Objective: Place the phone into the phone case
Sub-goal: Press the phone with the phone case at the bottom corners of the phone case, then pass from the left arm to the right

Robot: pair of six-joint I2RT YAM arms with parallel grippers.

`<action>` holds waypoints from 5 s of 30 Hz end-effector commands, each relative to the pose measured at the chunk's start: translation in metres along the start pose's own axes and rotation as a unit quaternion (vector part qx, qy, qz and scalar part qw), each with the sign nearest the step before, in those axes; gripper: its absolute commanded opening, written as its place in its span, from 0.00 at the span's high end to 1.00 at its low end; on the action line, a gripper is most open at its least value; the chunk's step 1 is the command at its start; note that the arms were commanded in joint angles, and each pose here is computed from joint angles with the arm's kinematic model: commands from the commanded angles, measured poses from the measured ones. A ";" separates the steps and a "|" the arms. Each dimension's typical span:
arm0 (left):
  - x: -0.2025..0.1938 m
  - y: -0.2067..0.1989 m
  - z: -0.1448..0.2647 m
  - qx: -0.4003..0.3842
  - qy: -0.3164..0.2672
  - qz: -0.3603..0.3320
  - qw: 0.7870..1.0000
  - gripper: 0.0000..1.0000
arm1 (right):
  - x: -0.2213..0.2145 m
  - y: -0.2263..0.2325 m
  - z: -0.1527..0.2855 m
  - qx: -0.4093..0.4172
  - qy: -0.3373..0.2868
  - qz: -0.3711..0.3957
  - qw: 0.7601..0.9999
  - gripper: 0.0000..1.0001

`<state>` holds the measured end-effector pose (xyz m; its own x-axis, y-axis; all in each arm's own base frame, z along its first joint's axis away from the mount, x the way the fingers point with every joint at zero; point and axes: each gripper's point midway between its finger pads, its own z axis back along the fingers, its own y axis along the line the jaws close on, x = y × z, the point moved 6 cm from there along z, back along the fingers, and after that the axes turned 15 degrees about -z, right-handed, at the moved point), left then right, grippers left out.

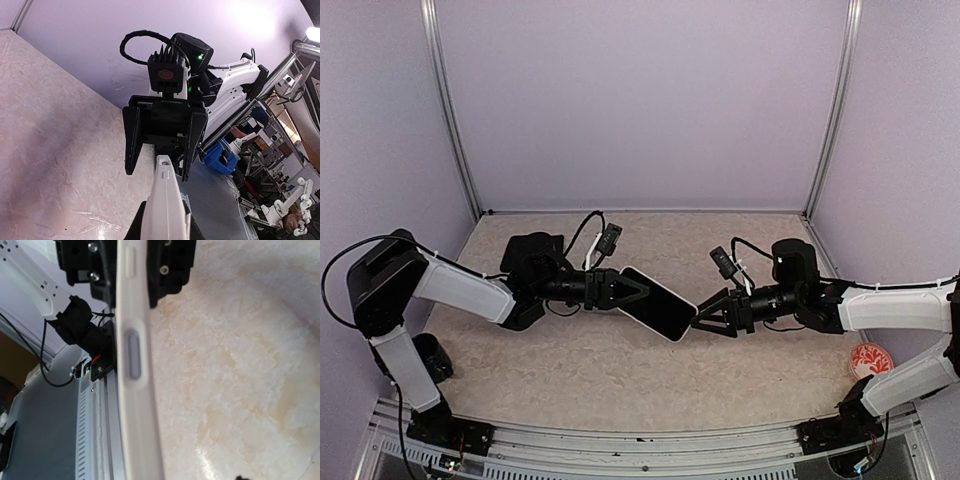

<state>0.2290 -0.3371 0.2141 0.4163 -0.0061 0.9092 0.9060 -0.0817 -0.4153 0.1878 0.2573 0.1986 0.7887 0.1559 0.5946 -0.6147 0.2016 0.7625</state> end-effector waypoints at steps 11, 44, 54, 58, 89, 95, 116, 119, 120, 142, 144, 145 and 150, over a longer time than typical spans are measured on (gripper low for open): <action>0.042 -0.022 0.011 -0.008 -0.101 -0.049 0.994 1.00 | 0.008 0.010 -0.001 0.032 -0.021 0.004 0.999 0.30; 0.032 -0.021 0.001 0.000 -0.120 -0.032 0.992 1.00 | 0.009 0.020 -0.028 0.081 -0.019 0.005 0.997 0.96; 0.027 -0.016 -0.001 0.010 -0.091 -0.036 0.995 0.96 | 0.007 0.014 -0.028 0.045 -0.008 0.013 0.999 0.80; 0.025 -0.018 0.002 0.004 -0.072 -0.043 0.996 0.97 | 0.009 0.015 -0.021 0.010 -0.010 0.036 0.999 0.42; 0.023 -0.024 -0.004 -0.036 0.035 -0.069 0.996 0.98 | -0.002 0.002 -0.025 -0.025 0.068 0.034 0.997 0.32; 0.015 -0.019 -0.009 -0.043 0.078 -0.070 0.994 0.98 | 0.000 0.011 -0.025 0.001 0.076 0.045 0.996 0.35; 0.001 -0.010 -0.025 -0.040 0.159 -0.072 0.984 0.98 | -0.004 0.007 -0.038 0.040 0.114 0.024 0.992 0.66; 0.003 -0.013 -0.028 -0.047 0.156 -0.075 0.984 0.98 | -0.005 0.005 -0.039 0.034 0.116 0.024 0.992 0.66; 0.004 -0.014 -0.028 -0.049 0.156 -0.076 0.984 0.98 | -0.006 0.005 -0.039 0.033 0.116 0.025 0.992 0.67; 0.030 -0.011 -0.006 -0.001 0.025 -0.049 0.998 0.32 | 0.005 0.013 -0.031 0.017 0.058 0.059 0.996 1.00; 0.035 -0.008 0.001 0.027 0.002 -0.046 0.999 0.27 | 0.007 0.015 -0.029 0.013 0.044 0.064 0.997 1.00; 0.037 -0.006 0.003 0.039 -0.006 -0.045 0.998 0.25 | 0.008 0.017 -0.027 0.015 0.036 0.067 0.997 1.00; 0.037 -0.001 0.011 0.082 -0.029 -0.024 0.996 0.23 | 0.016 0.030 -0.015 0.012 -0.015 0.094 0.995 1.00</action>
<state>0.2390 -0.3326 0.2252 0.3883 -0.0669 0.9191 0.9215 0.0243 -0.3876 0.1816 0.2818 0.1902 0.7421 0.2797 0.6092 -0.6663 0.2090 0.7158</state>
